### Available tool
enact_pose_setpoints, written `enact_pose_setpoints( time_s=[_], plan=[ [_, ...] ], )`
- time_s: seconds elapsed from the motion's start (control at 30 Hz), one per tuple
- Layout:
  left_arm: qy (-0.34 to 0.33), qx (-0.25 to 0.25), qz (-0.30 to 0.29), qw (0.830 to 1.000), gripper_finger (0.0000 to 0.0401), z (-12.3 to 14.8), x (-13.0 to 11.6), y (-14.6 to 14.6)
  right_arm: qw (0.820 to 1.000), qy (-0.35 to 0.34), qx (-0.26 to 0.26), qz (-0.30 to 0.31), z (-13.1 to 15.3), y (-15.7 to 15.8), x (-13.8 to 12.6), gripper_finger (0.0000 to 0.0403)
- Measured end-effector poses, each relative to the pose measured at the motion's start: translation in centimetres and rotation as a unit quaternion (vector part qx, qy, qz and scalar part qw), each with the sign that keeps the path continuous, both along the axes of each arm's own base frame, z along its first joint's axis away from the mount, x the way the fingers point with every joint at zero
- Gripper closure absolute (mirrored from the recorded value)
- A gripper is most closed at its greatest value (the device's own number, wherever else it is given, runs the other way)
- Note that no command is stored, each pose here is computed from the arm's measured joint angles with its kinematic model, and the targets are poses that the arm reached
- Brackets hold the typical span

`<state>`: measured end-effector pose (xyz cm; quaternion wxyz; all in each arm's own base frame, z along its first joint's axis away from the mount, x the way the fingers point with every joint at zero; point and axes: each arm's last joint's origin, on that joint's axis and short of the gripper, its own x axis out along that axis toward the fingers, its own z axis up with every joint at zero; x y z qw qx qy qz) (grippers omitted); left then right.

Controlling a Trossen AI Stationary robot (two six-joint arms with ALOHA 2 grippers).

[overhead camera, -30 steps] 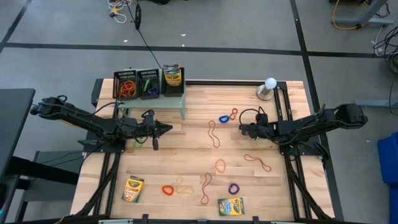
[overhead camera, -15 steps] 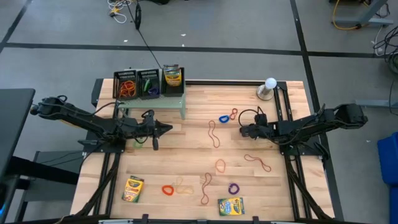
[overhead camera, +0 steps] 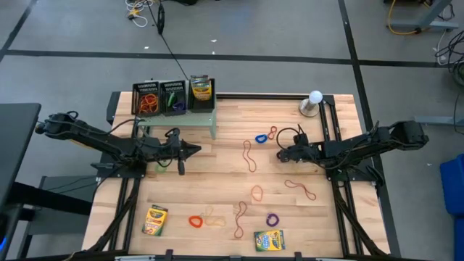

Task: Pick & Place Office Desk Supplies
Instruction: Put the black spring keychain into the middle black bin on the shelf

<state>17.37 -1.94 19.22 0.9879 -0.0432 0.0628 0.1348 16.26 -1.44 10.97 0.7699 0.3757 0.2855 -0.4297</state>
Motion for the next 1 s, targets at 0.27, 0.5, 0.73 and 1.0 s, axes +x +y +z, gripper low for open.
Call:
enact_pose_setpoints(
  time_s=[0.27,0.5,0.73,1.0],
  plan=[
    [0.0,0.0,0.0,1.0,0.0378,0.0,0.0,0.0,0.999,0.005,0.016,0.032,0.0,0.2,0.1,0.0267],
    [0.0,0.0,0.0,1.0,0.0378,0.0,0.0,0.0,0.999,0.009,0.012,0.049,-0.3,0.5,0.4,0.0233],
    [0.0,0.0,0.0,1.0,0.0378,0.0,0.0,0.0,0.995,0.023,0.034,0.088,0.4,1.2,1.1,0.023],
    [0.0,0.0,0.0,1.0,0.0378,0.0,0.0,0.0,0.99,0.059,0.048,0.117,3.8,1.9,3.0,0.0225]
  ],
)
